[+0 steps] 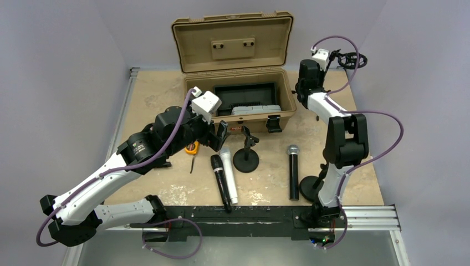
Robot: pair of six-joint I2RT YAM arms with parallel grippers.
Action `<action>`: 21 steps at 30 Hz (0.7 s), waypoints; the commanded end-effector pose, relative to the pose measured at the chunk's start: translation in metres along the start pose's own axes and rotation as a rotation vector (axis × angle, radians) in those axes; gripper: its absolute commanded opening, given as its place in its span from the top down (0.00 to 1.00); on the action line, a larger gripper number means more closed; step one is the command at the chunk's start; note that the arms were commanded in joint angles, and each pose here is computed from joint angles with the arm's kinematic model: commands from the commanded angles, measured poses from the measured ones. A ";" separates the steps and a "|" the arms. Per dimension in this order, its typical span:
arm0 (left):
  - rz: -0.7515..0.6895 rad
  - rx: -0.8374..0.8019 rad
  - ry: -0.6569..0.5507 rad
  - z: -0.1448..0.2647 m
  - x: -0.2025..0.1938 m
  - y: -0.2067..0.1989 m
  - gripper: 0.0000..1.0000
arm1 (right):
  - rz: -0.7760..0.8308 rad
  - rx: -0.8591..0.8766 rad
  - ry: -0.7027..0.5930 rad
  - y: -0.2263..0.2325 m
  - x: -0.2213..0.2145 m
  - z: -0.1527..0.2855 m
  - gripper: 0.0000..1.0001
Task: Remove the microphone from the stand
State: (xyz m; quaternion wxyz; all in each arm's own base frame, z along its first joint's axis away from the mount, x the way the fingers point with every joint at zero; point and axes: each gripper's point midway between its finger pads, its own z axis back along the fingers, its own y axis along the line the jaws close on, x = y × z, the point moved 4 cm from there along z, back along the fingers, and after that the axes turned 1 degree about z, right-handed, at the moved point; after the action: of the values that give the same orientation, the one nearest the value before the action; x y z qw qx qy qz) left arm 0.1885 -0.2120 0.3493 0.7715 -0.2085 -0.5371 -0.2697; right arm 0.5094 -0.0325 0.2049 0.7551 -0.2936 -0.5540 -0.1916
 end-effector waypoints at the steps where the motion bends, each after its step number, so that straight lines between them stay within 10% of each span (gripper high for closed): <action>1: 0.021 -0.019 -0.062 0.009 0.018 -0.002 0.02 | -0.004 0.073 -0.116 -0.014 0.044 0.013 0.98; 4: 0.022 -0.021 -0.063 0.009 0.018 -0.002 0.02 | -0.016 0.092 -0.104 -0.013 0.048 0.014 0.97; 9: 0.025 -0.030 -0.065 0.010 0.019 -0.003 0.02 | -0.089 0.164 -0.036 0.001 0.045 0.016 0.59; 21: 0.026 -0.035 -0.062 0.010 0.018 -0.004 0.02 | -0.256 -0.036 0.135 0.017 -0.001 0.003 0.53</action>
State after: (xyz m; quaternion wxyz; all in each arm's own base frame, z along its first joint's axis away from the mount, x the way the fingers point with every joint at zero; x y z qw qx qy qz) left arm 0.1866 -0.2135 0.3487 0.7708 -0.2147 -0.5329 -0.2751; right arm 0.5236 -0.0166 0.2171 0.7673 -0.1976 -0.5581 -0.2464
